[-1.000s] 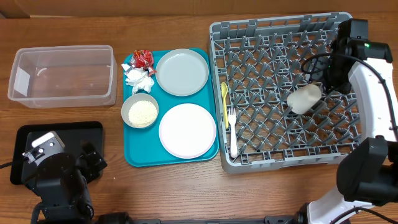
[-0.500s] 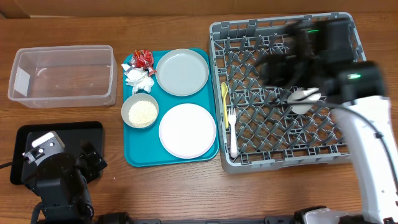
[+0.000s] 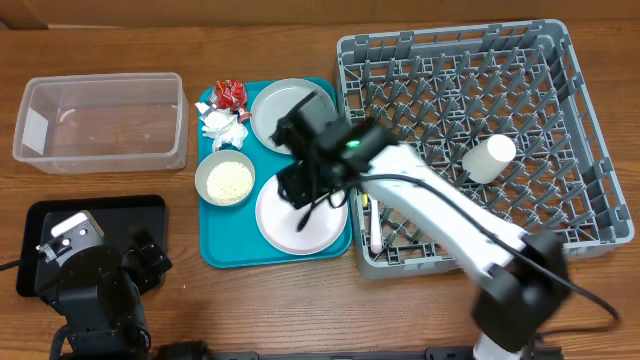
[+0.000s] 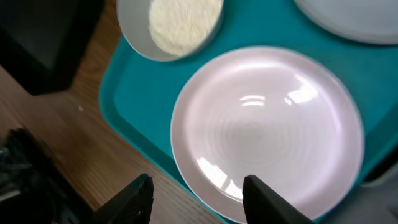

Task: Sort waste into correct bins and load items into the dishwasher rack
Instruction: 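Move the right gripper to the white plate and grip its rim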

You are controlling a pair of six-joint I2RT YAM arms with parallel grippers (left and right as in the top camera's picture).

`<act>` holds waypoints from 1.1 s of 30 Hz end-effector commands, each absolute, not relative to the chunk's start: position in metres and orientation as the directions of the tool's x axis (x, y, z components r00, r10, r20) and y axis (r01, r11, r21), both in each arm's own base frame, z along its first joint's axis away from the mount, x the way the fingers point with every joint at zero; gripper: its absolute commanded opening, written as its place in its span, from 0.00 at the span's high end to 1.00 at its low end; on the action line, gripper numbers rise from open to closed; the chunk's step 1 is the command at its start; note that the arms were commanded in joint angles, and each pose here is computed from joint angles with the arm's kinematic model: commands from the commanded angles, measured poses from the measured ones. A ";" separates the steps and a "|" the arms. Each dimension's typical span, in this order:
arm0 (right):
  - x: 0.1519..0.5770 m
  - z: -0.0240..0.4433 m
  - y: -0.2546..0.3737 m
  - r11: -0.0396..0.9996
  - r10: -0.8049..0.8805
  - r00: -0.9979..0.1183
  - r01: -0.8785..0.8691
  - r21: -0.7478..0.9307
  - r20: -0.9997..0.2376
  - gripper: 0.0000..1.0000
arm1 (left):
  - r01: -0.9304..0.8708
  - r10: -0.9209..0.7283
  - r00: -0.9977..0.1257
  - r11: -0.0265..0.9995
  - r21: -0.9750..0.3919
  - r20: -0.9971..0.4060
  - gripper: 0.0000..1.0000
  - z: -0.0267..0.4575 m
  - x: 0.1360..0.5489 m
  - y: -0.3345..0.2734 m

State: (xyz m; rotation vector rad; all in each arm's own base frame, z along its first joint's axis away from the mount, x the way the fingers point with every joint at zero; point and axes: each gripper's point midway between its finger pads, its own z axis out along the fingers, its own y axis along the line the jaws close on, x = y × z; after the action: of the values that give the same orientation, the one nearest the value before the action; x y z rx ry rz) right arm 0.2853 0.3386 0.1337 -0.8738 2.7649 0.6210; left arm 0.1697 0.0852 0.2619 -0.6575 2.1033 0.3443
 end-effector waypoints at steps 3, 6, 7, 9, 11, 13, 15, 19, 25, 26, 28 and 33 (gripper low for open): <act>0.251 0.089 0.370 0.702 -0.608 -0.768 -0.638 0.317 -0.199 0.46 | -0.585 -0.341 -0.447 0.811 -0.019 -0.827 0.00 0.269 0.170 0.087; 0.235 0.070 0.381 0.685 -0.655 -0.734 -0.677 0.271 -0.177 0.46 | -0.585 -0.341 -0.447 0.811 -0.019 -0.827 0.00 0.269 0.170 0.087; 0.235 0.065 0.382 0.687 -0.664 -0.726 -0.687 0.235 -0.181 0.46 | -0.585 -0.341 -0.447 0.811 -0.019 -0.827 0.00 0.269 0.170 0.087; 0.237 0.058 0.380 0.694 -0.675 -0.716 -0.698 0.177 -0.179 0.46 | -0.585 -0.341 -0.447 0.811 -0.019 -0.827 0.00 0.269 0.170 0.087; 0.240 0.050 0.376 0.698 -0.683 -0.710 -0.703 0.133 -0.172 0.46 | -0.585 -0.341 -0.447 0.811 -0.019 -0.827 0.00 0.269 0.170 0.087; 0.240 0.043 0.377 0.695 -0.688 -0.707 -0.707 0.131 -0.166 0.46 | -0.585 -0.341 -0.447 0.811 -0.019 -0.827 0.00 0.269 0.170 0.087; 0.242 0.036 0.379 0.694 -0.688 -0.706 -0.708 0.131 -0.166 0.46 | -0.585 -0.341 -0.447 0.811 -0.019 -0.827 0.00 0.269 0.170 0.087; 0.242 0.021 0.381 0.693 -0.693 -0.704 -0.710 0.128 -0.151 0.52 | -0.585 -0.341 -0.447 0.811 -0.019 -0.827 0.00 0.269 0.170 0.087; 0.241 0.016 0.380 0.692 -0.697 -0.703 -0.711 0.126 -0.140 0.56 | -0.585 -0.341 -0.447 0.811 -0.019 -0.827 0.00 0.269 0.170 0.087; 0.240 0.015 0.380 0.692 -0.697 -0.703 -0.711 0.126 -0.139 0.57 | -0.585 -0.341 -0.447 0.811 -0.019 -0.827 0.00 0.269 0.170 0.087; 0.240 0.010 0.379 0.697 -0.691 -0.709 -0.705 0.128 -0.142 0.58 | -0.585 -0.341 -0.447 0.811 -0.019 -0.827 0.00 0.269 0.170 0.087; 0.239 0.001 0.377 0.720 -0.666 -0.732 -0.681 0.133 -0.141 0.81 | -0.585 -0.341 -0.447 0.811 -0.019 -0.827 0.00 0.269 0.170 0.087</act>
State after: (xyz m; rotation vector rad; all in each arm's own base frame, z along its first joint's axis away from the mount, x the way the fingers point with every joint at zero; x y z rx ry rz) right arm 0.2410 0.3843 0.0100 -1.1344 2.8072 0.3012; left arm 0.1697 0.0852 0.2619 -0.6575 2.1033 0.3443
